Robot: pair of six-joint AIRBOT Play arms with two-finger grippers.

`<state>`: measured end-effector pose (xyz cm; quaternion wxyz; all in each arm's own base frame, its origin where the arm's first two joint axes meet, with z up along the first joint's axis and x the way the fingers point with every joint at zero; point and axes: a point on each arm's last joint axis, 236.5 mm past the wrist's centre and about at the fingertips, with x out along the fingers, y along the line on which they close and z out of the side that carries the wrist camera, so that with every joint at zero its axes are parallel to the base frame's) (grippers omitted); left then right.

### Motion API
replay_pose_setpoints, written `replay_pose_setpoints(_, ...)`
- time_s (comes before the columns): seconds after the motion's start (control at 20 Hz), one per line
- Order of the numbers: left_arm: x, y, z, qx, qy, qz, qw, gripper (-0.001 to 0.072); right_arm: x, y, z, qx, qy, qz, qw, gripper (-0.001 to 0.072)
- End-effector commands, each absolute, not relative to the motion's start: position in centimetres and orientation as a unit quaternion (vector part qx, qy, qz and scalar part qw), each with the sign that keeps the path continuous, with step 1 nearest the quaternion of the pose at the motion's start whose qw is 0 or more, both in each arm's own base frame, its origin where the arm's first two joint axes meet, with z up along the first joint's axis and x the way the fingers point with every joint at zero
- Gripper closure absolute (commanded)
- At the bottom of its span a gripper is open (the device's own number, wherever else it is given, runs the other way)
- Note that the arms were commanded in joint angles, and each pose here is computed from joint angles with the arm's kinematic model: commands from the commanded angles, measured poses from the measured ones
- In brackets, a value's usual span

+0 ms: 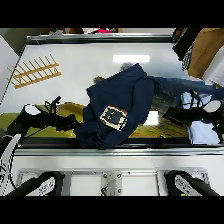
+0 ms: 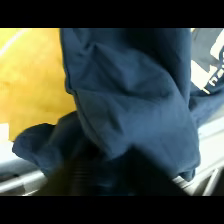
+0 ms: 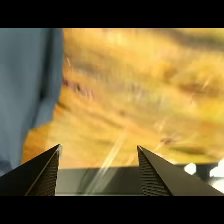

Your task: Fold the clothes and pants, and hang the long-sleeved shirts on hangers.

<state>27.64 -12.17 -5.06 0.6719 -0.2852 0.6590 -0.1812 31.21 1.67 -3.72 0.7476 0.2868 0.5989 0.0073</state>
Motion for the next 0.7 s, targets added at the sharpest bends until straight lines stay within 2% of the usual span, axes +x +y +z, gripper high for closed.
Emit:
replay_pose_setpoints(0.0, 27.7, -12.5, -5.0, -0.289, 0.655, -0.199, 0.669, 0.0692, 29.5, 3.9, -7.8, 0.366, 0.596, -0.015, 0.714, 0.0200)
replay_pose_setpoints(0.3, 29.7, -10.2, -2.5, -0.296, 0.601, -0.175, 0.722, 0.0693, 32.5, 9.1, -10.6, 0.376, 0.568, -0.005, 0.732, 0.0200)
replay_pose_setpoints(0.45, 29.8, -9.8, -2.0, -0.297, 0.593, -0.173, 0.728, 0.0693, 33.8, 11.4, -11.6, 0.394, 0.553, -0.008, 0.734, 0.0200)
replay_pose_setpoints(0.65, 29.9, -9.8, -2.0, -0.297, 0.591, -0.171, 0.730, 0.0693, 34.0, 13.5, -12.5, 0.373, 0.566, 0.010, 0.735, 0.0207)
